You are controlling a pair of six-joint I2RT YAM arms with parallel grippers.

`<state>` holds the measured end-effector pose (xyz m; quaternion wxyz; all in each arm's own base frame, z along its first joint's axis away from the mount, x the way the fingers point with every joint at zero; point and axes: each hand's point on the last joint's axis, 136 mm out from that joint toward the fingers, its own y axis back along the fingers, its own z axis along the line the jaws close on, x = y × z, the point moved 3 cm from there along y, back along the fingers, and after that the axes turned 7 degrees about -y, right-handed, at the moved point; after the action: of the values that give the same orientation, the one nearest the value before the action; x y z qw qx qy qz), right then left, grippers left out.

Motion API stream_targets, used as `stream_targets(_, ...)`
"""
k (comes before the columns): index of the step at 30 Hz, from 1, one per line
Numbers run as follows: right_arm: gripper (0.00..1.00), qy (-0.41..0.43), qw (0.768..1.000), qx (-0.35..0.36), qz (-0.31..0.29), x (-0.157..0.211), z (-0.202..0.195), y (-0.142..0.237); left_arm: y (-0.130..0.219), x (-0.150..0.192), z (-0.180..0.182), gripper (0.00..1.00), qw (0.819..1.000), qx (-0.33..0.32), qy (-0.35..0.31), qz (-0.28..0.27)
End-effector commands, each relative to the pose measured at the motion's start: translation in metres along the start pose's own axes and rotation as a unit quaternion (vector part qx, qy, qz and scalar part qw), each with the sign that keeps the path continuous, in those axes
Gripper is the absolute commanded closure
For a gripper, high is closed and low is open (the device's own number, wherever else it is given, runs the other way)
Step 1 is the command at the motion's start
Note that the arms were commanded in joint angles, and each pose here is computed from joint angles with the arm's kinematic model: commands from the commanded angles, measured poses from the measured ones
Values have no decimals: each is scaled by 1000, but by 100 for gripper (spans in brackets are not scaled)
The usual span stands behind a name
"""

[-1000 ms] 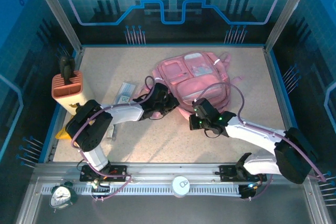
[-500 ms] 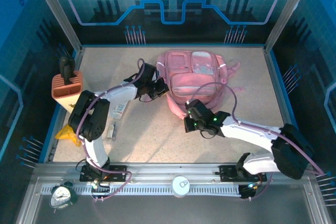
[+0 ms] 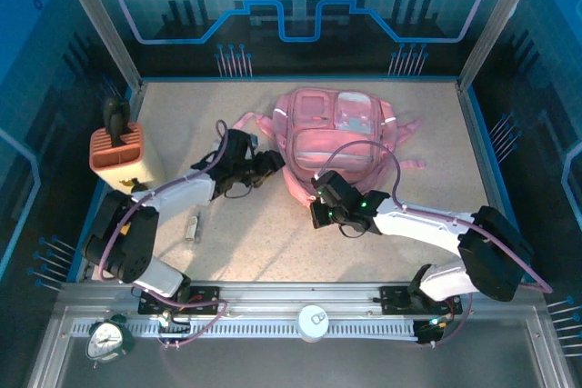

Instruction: Pack the student bag

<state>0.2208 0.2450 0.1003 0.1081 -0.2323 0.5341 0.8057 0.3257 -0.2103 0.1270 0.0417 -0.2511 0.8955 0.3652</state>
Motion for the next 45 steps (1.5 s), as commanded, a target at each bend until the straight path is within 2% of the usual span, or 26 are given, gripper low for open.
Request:
stream_targets(1,100,17,1000,-19,19,11,9,-3,-11,23,-12,34,999,23,35,-3)
stream_targets(5,100,20,1000,-16,17,10,9,-7,-33,34,-27,31,998,36,41,15)
stream_targets(8,100,21,999,-24,17,9,13,-8,-47,37,-28,35,998,30,50,15)
stream_targets(12,100,26,1000,-15,8,3,13,-8,-58,40,-23,52,998,27,53,20)
stream_targets(15,100,29,999,15,5,-1,7,-5,-60,42,-16,69,999,14,48,19)
stream_targets(18,100,25,999,41,0,-4,-1,-1,-58,41,-18,86,999,11,41,18)
stream_targets(21,100,18,999,47,-4,-3,-6,3,-51,37,-20,99,1000,2,23,7)
stream_targets(29,100,-4,997,71,0,11,-33,8,-33,22,-19,100,999,-30,-13,-17)
stream_targets(34,100,-13,997,82,3,21,-52,13,-31,13,-18,100,1000,-18,-3,-15)
stream_targets(45,100,-45,994,99,-9,20,-87,36,-5,-35,6,100,998,-43,1,-49)
